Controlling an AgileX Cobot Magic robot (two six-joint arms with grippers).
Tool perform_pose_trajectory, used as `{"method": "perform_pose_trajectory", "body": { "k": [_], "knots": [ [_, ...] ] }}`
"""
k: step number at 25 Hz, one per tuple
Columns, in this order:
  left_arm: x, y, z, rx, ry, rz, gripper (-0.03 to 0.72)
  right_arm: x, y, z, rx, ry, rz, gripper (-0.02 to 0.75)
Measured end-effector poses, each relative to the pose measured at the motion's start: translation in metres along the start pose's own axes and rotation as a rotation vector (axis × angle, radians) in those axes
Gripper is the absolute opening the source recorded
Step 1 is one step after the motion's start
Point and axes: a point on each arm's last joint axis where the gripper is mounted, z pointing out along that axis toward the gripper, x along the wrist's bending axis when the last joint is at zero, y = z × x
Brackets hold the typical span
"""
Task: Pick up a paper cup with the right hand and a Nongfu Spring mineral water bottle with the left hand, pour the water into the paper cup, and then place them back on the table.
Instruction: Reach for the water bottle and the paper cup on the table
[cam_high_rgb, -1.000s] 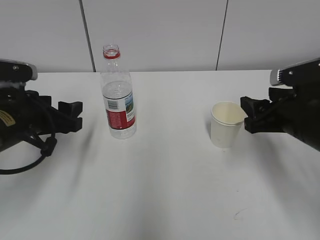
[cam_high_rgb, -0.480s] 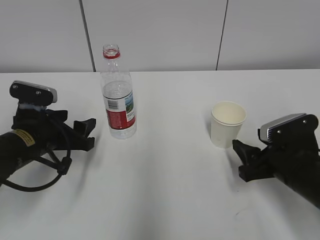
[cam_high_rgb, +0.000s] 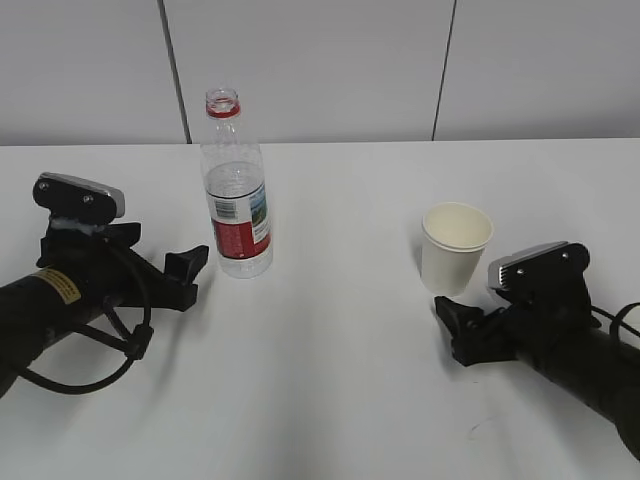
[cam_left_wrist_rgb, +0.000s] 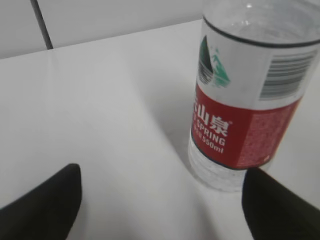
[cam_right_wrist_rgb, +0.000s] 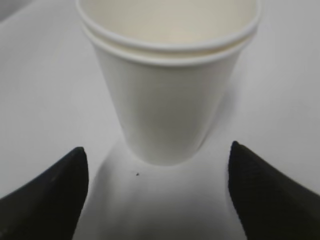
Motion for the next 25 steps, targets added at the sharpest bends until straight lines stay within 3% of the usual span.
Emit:
{"method": "perform_pose_trajectory", "body": {
  "k": [11,18,25],
  "knots": [
    [0.000,0.000,0.001,-0.012,-0.001,0.000,0.596,-0.002,0.021,0.024,-0.101,0.006,0.007,0.665],
    [0.000,0.001,0.001,-0.030,-0.003,0.001,0.593,-0.001,0.009,0.042,-0.083,0.028,0.001,0.662],
    [-0.001,0.002,0.001,-0.044,-0.010,-0.006,0.594,0.000,0.008,0.044,-0.084,0.032,-0.001,0.587]
  ]
}}
